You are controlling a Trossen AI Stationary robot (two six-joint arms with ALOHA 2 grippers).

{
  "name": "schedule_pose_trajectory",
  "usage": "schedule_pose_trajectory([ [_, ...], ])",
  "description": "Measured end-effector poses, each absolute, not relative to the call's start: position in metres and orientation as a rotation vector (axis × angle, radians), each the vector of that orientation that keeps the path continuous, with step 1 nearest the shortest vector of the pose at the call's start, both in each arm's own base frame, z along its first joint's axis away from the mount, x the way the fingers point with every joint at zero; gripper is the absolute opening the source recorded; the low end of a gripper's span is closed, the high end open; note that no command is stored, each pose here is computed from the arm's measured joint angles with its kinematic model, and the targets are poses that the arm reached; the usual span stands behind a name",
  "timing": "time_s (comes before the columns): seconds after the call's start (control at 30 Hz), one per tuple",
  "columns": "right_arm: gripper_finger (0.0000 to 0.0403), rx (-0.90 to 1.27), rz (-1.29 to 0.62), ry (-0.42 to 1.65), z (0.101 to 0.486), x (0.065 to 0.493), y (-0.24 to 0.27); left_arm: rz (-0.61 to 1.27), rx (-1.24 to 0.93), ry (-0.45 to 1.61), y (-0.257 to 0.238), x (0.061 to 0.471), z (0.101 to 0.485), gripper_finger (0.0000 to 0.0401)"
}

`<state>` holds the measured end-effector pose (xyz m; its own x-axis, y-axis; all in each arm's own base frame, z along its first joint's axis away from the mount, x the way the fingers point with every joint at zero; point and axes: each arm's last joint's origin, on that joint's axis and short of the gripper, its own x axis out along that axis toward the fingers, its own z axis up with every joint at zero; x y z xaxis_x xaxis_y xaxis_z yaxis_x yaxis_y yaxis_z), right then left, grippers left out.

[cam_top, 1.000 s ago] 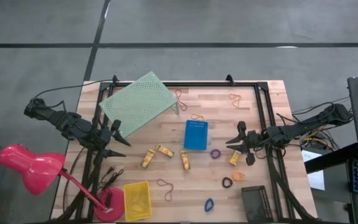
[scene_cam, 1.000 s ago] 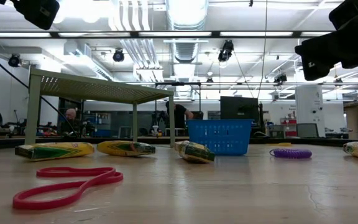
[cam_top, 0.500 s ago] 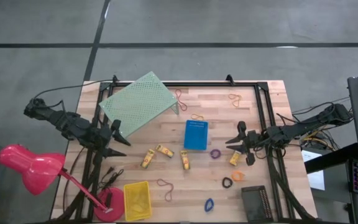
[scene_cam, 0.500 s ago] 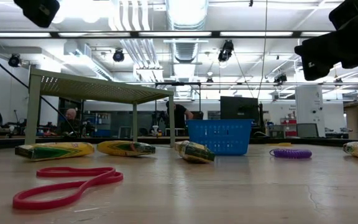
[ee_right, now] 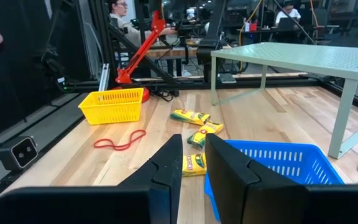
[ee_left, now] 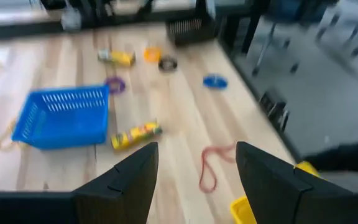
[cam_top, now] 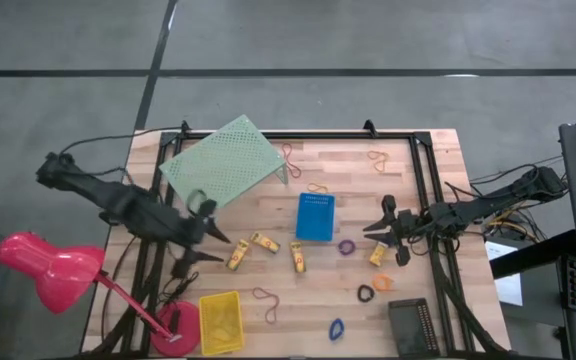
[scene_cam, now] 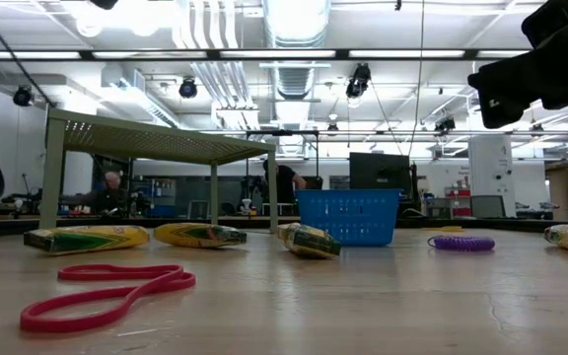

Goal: Pick & Place Office Desk Supplies
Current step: Put the red rubber band into the yellow basket

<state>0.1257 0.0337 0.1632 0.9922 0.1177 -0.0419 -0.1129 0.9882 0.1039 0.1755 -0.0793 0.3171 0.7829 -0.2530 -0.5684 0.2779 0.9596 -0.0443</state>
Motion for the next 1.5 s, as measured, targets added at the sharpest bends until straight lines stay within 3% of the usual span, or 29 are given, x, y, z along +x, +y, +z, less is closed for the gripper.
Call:
schedule_pose_trajectory([
  [0.37,0.0082,0.101,0.116,0.048,0.163,0.126,0.034,-0.277,0.072,0.78,-0.115,0.251,0.269,0.0221],
  [0.7,0.0088,0.101,0.116,0.048,0.163,0.126,0.034,-0.382,0.036,0.794,-0.142,0.299,0.211,0.0205],
  [1.07,0.0072,0.101,0.116,0.047,0.163,0.126,0.034,-0.422,0.049,0.953,-0.153,0.317,0.147,0.0172],
  [1.5,0.0079,0.101,0.115,0.047,0.163,0.126,0.034,-0.392,0.112,0.997,-0.153,0.319,0.127,0.0141],
])
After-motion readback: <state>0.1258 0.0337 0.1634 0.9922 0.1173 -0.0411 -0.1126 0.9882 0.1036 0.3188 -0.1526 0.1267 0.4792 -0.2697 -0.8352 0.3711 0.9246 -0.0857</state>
